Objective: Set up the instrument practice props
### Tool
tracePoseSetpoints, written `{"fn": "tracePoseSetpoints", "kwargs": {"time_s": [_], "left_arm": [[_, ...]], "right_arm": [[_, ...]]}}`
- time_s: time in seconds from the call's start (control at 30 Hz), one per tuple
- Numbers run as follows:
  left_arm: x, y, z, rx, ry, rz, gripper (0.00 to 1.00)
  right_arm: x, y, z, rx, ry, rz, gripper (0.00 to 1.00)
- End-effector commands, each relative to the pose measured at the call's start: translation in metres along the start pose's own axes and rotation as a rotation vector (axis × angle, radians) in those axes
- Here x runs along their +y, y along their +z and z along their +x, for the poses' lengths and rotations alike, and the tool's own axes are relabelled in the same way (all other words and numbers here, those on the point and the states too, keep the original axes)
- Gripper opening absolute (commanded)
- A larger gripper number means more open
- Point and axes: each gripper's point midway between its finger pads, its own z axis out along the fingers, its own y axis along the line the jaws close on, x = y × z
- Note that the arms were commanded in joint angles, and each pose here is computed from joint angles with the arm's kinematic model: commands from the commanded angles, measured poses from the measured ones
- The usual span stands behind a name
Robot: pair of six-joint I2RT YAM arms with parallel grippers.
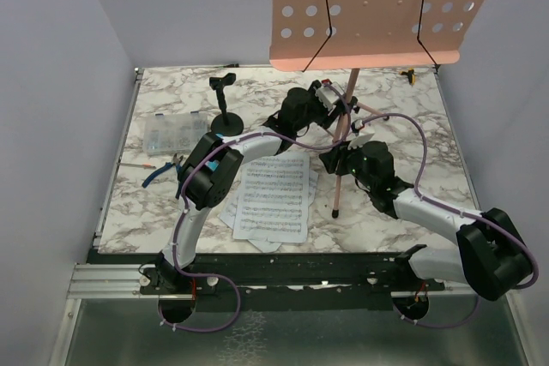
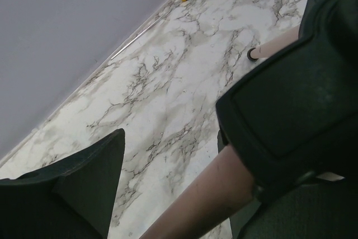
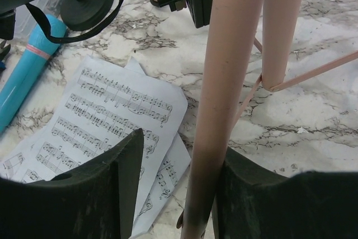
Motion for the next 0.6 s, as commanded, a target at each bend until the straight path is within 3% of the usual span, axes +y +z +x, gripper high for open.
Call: {"fn": "tracePoseSetpoints", "kwargs": {"time_s": [0.0, 0.57], "left_arm": [[-0.039, 0.008, -0.023, -0.063, -0.007, 0.123, 0.68], [-0.072, 0.000, -0.033, -0.088, -0.011, 0.226, 0.70]], "right_arm": [[0.046, -0.005, 0.025, 0.112, 0.018, -0.219, 0.50], [0.069, -0.005, 0.030, 0.122, -0.014, -0.288, 0.51]]}}
